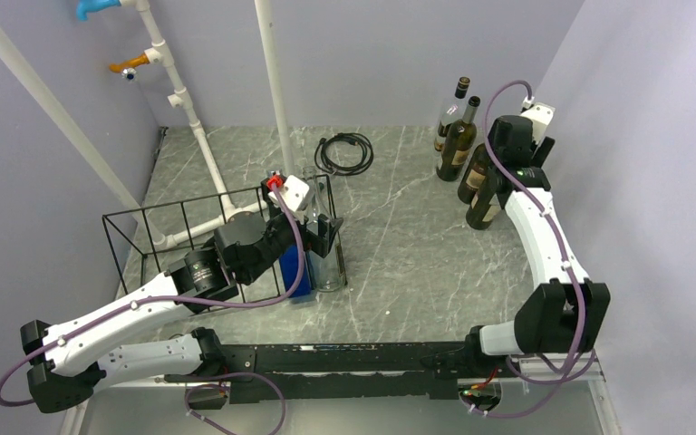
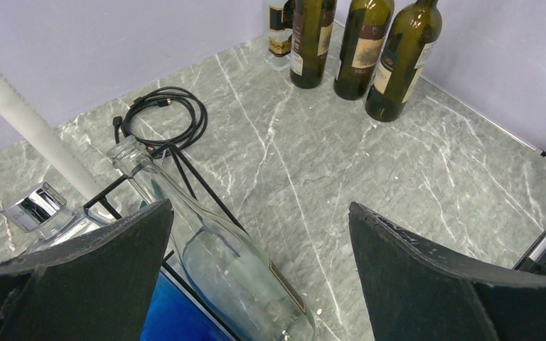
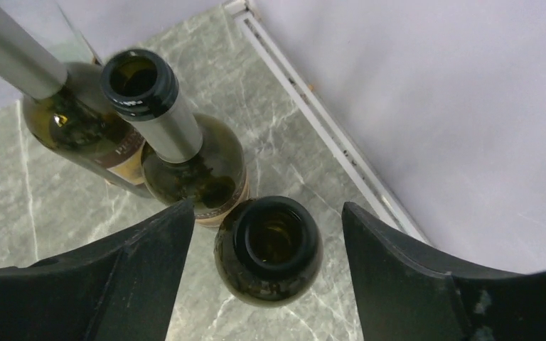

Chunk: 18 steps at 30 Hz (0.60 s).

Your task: Put the wine bottle on the wine rack

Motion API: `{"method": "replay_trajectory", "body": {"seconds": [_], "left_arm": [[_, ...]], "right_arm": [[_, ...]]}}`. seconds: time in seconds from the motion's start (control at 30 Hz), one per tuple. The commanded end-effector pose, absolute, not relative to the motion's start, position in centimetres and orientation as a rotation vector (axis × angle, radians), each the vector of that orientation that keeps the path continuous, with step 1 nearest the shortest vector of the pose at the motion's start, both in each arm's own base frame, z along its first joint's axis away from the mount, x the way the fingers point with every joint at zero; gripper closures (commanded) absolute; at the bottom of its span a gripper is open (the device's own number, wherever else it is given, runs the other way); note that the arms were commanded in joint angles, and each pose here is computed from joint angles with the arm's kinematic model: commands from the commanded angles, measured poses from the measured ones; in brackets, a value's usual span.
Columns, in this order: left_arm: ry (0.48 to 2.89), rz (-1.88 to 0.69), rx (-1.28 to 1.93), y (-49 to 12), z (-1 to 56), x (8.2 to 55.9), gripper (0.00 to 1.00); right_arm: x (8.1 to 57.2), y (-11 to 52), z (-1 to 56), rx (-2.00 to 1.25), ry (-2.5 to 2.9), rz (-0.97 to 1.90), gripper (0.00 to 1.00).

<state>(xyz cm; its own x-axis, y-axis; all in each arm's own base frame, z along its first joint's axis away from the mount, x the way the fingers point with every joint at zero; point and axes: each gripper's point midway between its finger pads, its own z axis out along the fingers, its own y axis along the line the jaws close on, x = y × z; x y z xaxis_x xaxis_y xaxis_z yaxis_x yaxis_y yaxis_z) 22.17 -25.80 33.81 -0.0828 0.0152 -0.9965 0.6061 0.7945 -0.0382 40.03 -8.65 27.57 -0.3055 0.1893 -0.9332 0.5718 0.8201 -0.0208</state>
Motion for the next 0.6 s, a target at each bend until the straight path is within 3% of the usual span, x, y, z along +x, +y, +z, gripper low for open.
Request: {"method": "replay_trajectory", "body": {"seconds": [0.0,0.33,0.57], "left_arm": [[1.562,-0.562,0.474,-26.0,35.8,22.1,0.01],[1.569,-0.548,0.471,-25.9,35.6,22.2,0.02],[1.564,-0.56,0.477,-26.0,35.9,22.0,0.02]], "right_arm": [[41.5,-8.8,26.0,0.579,1.893,-0.38,0.25],[40.7,-7.5,22.3,0.515,2.06,-0.349,0.73],[37.3,-5.5,24.3,0.436,2.035,-0.215,0.84]]}}
